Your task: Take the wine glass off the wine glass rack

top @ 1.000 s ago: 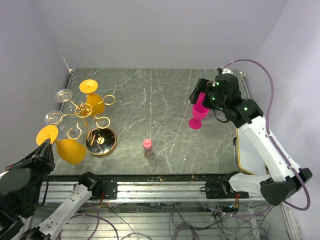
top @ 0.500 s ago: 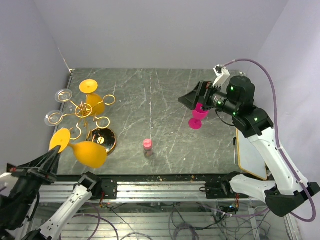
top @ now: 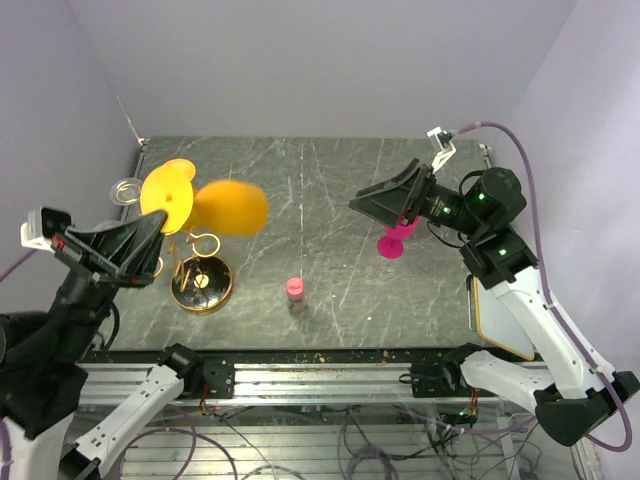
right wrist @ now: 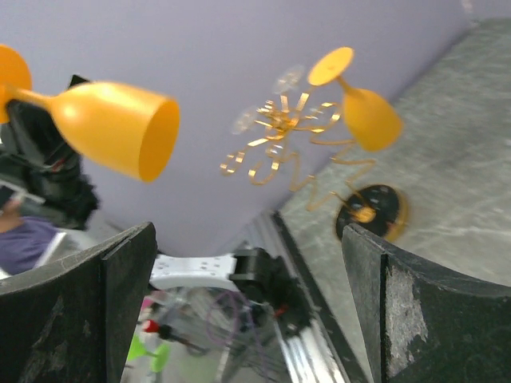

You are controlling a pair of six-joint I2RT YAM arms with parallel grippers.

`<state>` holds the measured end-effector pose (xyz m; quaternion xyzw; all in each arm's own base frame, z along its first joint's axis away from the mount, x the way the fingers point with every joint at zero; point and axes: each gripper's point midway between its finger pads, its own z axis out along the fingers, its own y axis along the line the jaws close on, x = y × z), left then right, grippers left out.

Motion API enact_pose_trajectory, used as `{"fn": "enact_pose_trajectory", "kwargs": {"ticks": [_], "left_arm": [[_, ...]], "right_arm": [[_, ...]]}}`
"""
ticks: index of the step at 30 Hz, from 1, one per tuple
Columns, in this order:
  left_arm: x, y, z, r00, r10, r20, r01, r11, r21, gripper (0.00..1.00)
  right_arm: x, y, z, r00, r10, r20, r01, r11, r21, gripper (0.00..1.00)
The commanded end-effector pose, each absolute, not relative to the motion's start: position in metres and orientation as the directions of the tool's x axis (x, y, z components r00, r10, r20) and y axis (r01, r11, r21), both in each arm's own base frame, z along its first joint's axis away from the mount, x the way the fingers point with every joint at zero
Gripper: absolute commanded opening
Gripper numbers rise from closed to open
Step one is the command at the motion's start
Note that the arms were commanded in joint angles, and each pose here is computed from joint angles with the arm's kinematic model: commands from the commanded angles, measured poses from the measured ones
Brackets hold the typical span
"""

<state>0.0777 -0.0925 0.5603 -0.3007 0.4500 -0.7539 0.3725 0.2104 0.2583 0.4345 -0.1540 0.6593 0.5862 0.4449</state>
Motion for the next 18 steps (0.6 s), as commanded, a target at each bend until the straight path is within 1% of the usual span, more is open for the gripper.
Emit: {"fn": "enact_pose_trajectory", "kwargs": {"ticks": [1,3,5,9,13,17,18], "left_arm": [[0.045,-0.101,0.634,-0.517,-0.842,-0.152,0.703,-0.317,-0.637,0.07],[0.051,-0.104,0.639,-0.488,-0.856,-0.169,0.752,-0.315,-0.579,0.07],[0.063,-0.110,0.636,-0.496,-0.854,-0.157,0.756,-0.335,-0.563,0.07],[0.086,-0.130,0.627,-0.571,-0.809,-0.137,0.727,-0.422,-0.541,0.07],[0.093,-0.146,0.618,-0.658,-0.739,-0.146,0.688,-0.509,-0.517,0.07],[0.096,-0.151,0.611,-0.686,-0.713,-0.144,0.667,-0.537,-0.516,0.07],[0.098,-0.152,0.609,-0.687,-0.713,-0.143,0.663,-0.533,-0.526,0.07]], "right_arm": [[0.185,0.264,0.477,-0.557,0.415,-0.720,-0.794,-0.012,0.608,1.00],[0.179,0.262,0.492,-0.544,0.463,-0.699,-0.814,-0.089,0.574,1.00],[0.179,0.261,0.503,-0.547,0.501,-0.671,-0.818,-0.150,0.555,1.00],[0.187,0.271,0.512,-0.549,0.487,-0.679,-0.831,-0.229,0.508,1.00],[0.196,0.281,0.520,-0.560,0.467,-0.684,-0.828,-0.304,0.471,0.99],[0.195,0.286,0.527,-0.564,0.431,-0.704,-0.822,-0.378,0.426,0.90],[0.187,0.290,0.529,-0.573,0.413,-0.708,-0.811,-0.413,0.415,0.88]]}}
